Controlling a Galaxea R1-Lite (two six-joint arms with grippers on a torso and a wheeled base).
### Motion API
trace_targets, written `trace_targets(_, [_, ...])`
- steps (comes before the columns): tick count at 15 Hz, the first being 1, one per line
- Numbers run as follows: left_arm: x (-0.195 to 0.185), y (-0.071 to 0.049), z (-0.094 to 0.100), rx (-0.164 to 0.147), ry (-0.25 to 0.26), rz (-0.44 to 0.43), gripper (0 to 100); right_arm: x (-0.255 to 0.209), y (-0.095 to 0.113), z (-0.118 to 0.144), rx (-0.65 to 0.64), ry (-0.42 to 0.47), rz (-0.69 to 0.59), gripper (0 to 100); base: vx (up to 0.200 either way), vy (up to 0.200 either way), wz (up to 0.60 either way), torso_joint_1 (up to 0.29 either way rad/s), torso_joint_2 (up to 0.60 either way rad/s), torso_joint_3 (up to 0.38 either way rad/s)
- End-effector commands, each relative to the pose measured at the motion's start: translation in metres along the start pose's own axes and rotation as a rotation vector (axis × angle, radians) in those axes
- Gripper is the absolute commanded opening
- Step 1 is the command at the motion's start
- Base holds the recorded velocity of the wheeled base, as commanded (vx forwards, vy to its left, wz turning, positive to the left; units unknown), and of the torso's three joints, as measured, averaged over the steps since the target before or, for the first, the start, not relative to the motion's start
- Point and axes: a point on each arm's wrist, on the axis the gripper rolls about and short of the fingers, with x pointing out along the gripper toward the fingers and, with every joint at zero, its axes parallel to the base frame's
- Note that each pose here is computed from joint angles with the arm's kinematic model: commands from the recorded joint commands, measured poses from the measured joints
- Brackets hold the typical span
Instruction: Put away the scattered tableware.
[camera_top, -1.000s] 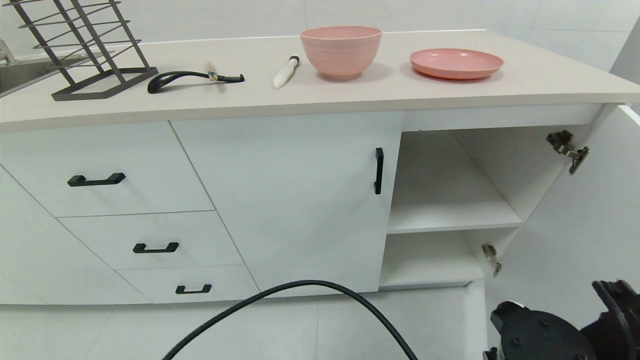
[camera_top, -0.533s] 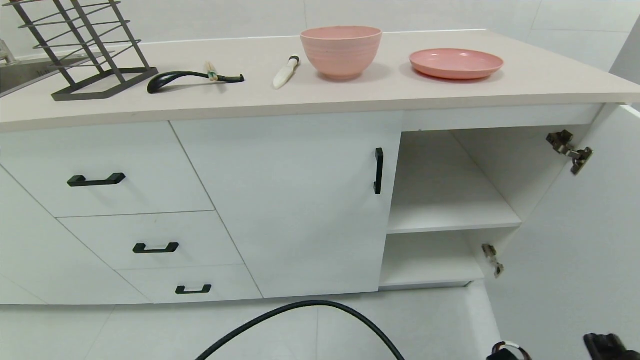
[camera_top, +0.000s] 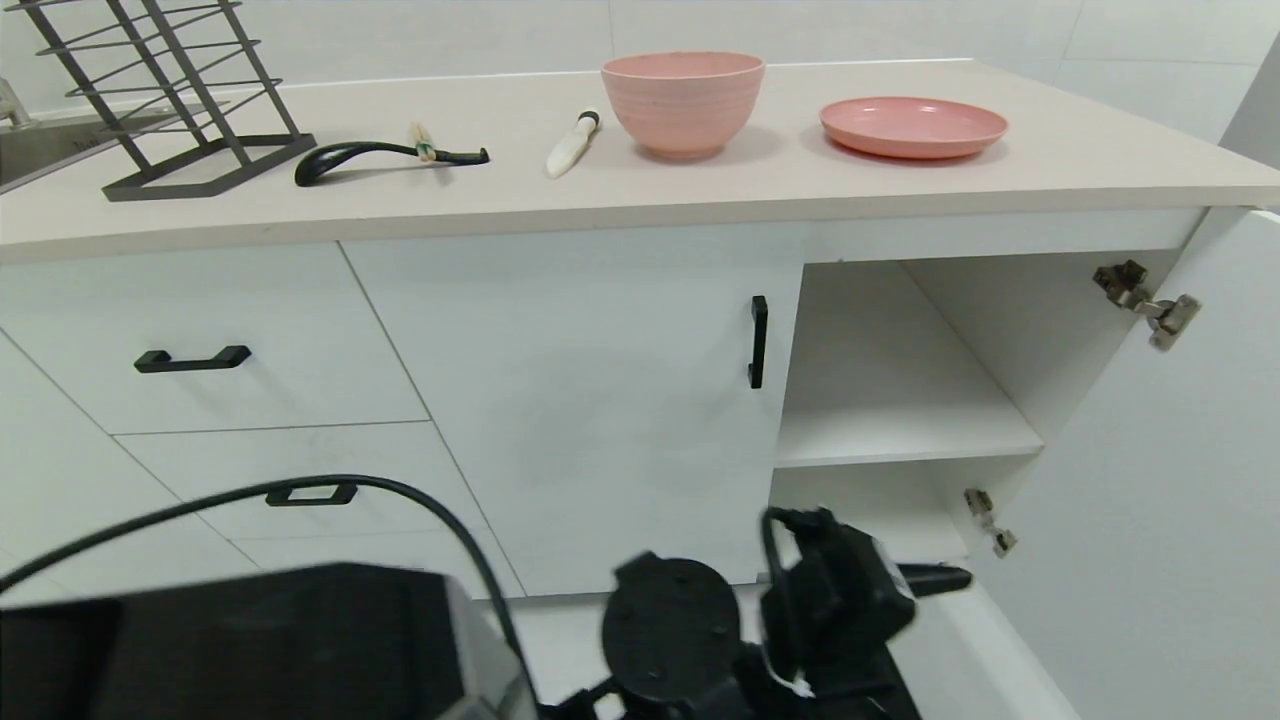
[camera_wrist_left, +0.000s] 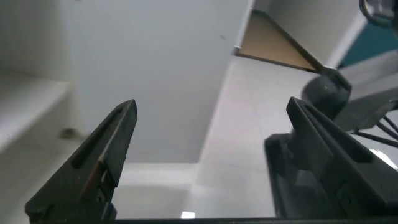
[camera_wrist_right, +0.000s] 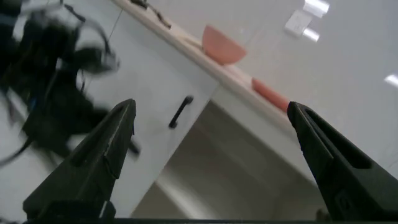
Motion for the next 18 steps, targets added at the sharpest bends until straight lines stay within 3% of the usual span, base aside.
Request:
trace_targets(1, [-0.109, 0.003, 0.083, 0.105, -0.115, 0.202, 100, -0.010, 0.010, -0.001, 0.032, 0.034, -0.001, 100, 0.000, 0.000, 0.00, 0.000, 0.00, 0.000])
trace_targets(3, [-0.167, -0.006, 0.112, 0.182, -0.190, 0.334, 100, -0.020, 0.023, -0.004, 0.073, 0.077, 0.012, 100, 0.000, 0.000, 0.00, 0.000, 0.00, 0.000])
trace_targets(6, [-0.225, -0.029, 0.127, 0.263, -0.248, 0.492, 100, -0.036, 0.041, -0.008, 0.116, 0.115, 0.027, 100, 0.000, 0.000, 0.00, 0.000, 0.00, 0.000])
trace_targets(7, [-0.249, -0.049, 0.126, 0.287, -0.260, 0.543, 100, -0.050, 0.056, -0.012, 0.152, 0.121, 0.057, 100, 0.000, 0.000, 0.00, 0.000, 0.00, 0.000])
trace_targets(9, [-0.273, -0.078, 0.117, 0.322, -0.258, 0.593, 100, -0.055, 0.059, -0.016, 0.183, 0.145, 0.019, 100, 0.000, 0.000, 0.00, 0.000, 0.00, 0.000])
trace_targets(10, [-0.284, -0.091, 0.115, 0.350, -0.256, 0.644, 100, -0.060, 0.063, -0.021, 0.244, 0.205, -0.049, 100, 0.000, 0.000, 0.00, 0.000, 0.00, 0.000])
trace_targets(11, [-0.296, -0.107, 0.111, 0.361, -0.251, 0.701, 100, -0.065, 0.068, -0.032, 0.324, 0.331, -0.141, 100, 0.000, 0.000, 0.00, 0.000, 0.00, 0.000])
trace_targets(12, [-0.306, -0.124, 0.103, 0.359, -0.237, 0.740, 100, -0.068, 0.070, -0.040, 0.357, 0.442, -0.221, 100, 0.000, 0.000, 0.00, 0.000, 0.00, 0.000])
trace_targets(13, [-0.309, -0.131, 0.099, 0.357, -0.233, 0.753, 100, -0.069, 0.071, -0.042, 0.361, 0.474, -0.249, 100, 0.000, 0.000, 0.00, 0.000, 0.00, 0.000])
trace_targets(14, [-0.322, -0.157, 0.075, 0.319, -0.191, 0.811, 100, -0.073, 0.073, -0.049, 0.375, 0.581, -0.324, 100, 0.000, 0.000, 0.00, 0.000, 0.00, 0.000])
trace_targets(15, [-0.328, -0.171, 0.061, 0.292, -0.172, 0.869, 100, -0.073, 0.072, -0.049, 0.377, 0.586, -0.360, 100, 0.000, 0.000, 0.00, 0.000, 0.00, 0.000])
trace_targets(16, [-0.330, -0.172, 0.050, 0.223, -0.119, 0.952, 100, -0.073, 0.072, -0.049, 0.408, 0.593, -0.407, 100, 0.000, 0.000, 0.00, 0.000, 0.00, 0.000])
trace_targets(17, [-0.331, -0.168, 0.043, 0.185, -0.115, 1.036, 100, -0.074, 0.071, -0.050, 0.442, 0.601, -0.459, 100, 0.000, 0.000, 0.00, 0.000, 0.00, 0.000])
trace_targets(18, [-0.332, -0.162, 0.028, 0.145, -0.079, 1.096, 100, -0.075, 0.072, -0.051, 0.464, 0.632, -0.509, 100, 0.000, 0.000, 0.00, 0.000, 0.00, 0.000])
